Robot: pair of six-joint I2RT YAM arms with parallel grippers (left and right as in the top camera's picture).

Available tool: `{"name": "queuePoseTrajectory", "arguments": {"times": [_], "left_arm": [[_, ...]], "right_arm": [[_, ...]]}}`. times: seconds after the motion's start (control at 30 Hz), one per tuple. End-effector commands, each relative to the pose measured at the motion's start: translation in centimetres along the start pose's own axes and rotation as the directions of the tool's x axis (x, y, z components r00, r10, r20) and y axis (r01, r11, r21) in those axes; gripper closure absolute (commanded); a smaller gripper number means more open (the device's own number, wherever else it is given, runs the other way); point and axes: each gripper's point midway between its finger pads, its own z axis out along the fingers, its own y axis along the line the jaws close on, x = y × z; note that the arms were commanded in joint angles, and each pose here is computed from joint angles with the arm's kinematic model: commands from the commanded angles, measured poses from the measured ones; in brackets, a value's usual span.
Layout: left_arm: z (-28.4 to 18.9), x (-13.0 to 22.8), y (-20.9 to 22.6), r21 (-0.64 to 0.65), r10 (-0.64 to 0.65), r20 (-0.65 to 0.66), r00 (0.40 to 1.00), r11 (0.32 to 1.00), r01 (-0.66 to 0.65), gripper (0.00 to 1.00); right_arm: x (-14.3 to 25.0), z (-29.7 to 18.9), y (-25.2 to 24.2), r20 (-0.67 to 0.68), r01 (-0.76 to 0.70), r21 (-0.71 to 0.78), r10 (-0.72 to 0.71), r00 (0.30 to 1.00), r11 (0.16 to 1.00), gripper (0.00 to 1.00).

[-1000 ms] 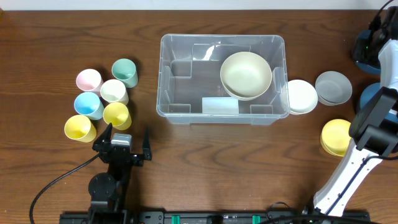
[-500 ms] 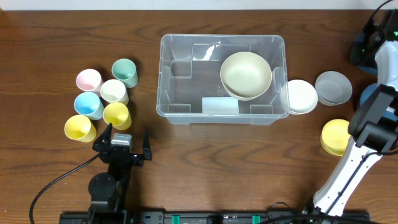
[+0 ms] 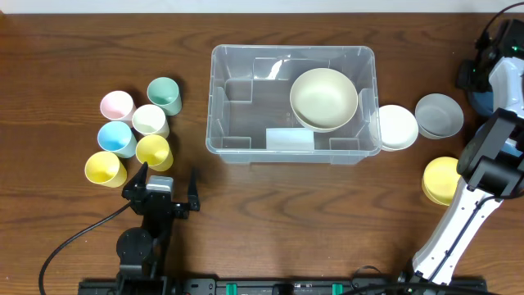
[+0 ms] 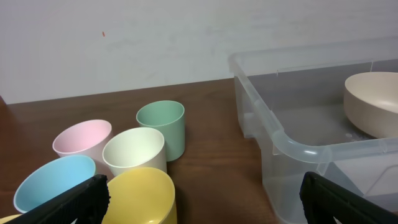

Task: Pack container
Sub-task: 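Move the right gripper to the dark blue bowl at the right, then grasp the dark blue bowl and carry it over the container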

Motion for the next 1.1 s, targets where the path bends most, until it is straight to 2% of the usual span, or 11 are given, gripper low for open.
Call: {"name": "queuePoseTrajectory", "arguments": {"times": [0.0, 0.13, 0.33, 0.47, 0.57, 0.67, 0.8, 0.93, 1.07], "left_arm": [[0.1, 1.5, -0.3, 0.016, 0.0, -0.044, 0.999, 1.0, 0.001, 0.02], [0.1, 1.5, -0.3, 0.016, 0.0, -0.044, 0.999, 1.0, 0.001, 0.02], [0.1, 1.5, -0.3, 0.016, 0.0, -0.044, 0.999, 1.0, 0.001, 0.02], [0.1, 1.5, -0.3, 0.016, 0.0, -0.044, 0.999, 1.0, 0.001, 0.02], [0.1, 1.5, -0.3, 0.016, 0.0, -0.044, 0.999, 1.0, 0.001, 0.02], [0.1, 1.5, -0.3, 0.016, 0.0, -0.044, 0.999, 1.0, 0.001, 0.02], [0.1, 1.5, -0.3, 0.016, 0.0, -0.044, 0.999, 1.0, 0.001, 0.02], [0.1, 1.5, -0.3, 0.016, 0.0, -0.044, 0.999, 1.0, 0.001, 0.02], [0.1, 1.5, -0.3, 0.016, 0.0, -0.044, 0.999, 1.0, 0.001, 0.02]], "right_arm": [[-1.0, -1.3, -0.7, 0.023, -0.067, 0.009, 0.067, 0.997, 0.998, 0.99], [-3.1, -4.2, -0.5, 0.074, -0.07, 0.005, 0.069, 0.995, 0.998, 0.99], [-6.8, -12.0, 1.1, 0.185, -0.07, -0.046, 0.077, 0.98, 0.996, 0.99], [-8.2, -18.7, 5.2, 0.259, -0.038, -0.189, 0.087, 0.962, 0.981, 0.99], [-7.8, -24.1, 9.7, 0.306, 0.049, -0.279, 0.04, 0.951, 0.959, 0.99], [-6.0, -29.2, 15.1, 0.335, 0.154, -0.342, -0.033, 0.942, 0.927, 0.99], [-1.8, -34.7, 23.5, 0.364, 0.323, -0.408, -0.173, 0.915, 0.854, 0.99], [3.1, -37.0, 30.2, 0.36, 0.456, -0.43, -0.315, 0.878, 0.779, 0.99], [8.7, -36.7, 34.8, 0.303, 0.552, -0.385, -0.464, 0.833, 0.74, 0.99]]}}
